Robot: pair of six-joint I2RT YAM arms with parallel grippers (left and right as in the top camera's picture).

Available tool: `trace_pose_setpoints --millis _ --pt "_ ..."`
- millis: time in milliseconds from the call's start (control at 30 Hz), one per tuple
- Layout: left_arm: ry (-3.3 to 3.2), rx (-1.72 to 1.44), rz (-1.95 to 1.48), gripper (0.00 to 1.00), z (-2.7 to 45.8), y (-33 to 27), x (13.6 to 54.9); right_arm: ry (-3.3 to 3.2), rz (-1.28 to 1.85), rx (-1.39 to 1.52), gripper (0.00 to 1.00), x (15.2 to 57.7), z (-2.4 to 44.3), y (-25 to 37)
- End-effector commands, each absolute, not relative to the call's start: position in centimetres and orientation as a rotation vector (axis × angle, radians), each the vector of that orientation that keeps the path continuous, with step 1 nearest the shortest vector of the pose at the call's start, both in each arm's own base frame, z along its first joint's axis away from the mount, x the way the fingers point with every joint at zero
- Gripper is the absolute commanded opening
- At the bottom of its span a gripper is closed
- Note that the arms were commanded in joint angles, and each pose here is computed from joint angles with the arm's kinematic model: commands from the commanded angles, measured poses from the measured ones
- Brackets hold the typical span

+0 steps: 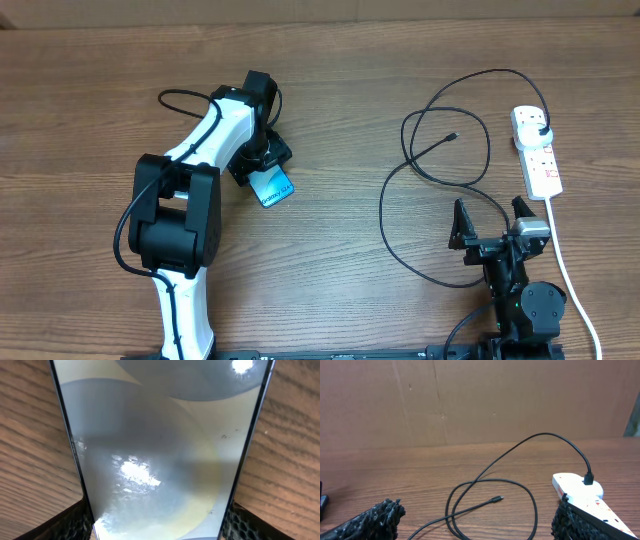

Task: Plug charger to phone and switch on socket
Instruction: 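Lower the left gripper and close it on the phone's long edges, then lift the phone with the left gripper and tilt it upright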

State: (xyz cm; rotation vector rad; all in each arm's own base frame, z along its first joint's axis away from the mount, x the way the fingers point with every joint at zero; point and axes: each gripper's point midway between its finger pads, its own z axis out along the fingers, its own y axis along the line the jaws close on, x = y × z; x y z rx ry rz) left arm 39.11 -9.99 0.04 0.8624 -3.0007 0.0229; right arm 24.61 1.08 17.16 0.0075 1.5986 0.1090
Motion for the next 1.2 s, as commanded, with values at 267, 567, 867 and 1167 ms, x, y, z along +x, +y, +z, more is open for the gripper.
trace_pose_setpoints --millis 267,567,867,1167 --pt "-2.985 0.707 -0.010 0.76 -1.1 -9.7 38.1 1.594 0.099 0.010 1.00 24.6 17.0 0.9" --pt "-2.919 0.700 0.033 0.70 0.5 -10.4 37.3 1.593 0.099 0.010 1.00 24.6 17.0 0.9" --pt "-2.915 0.649 0.018 0.66 3.6 -10.4 37.6 1.593 0.099 0.010 1.00 24.6 17.0 0.9" --pt "-2.880 0.627 0.001 0.66 6.0 -10.4 36.9 1.594 0.099 0.010 1.00 24.6 17.0 0.9"
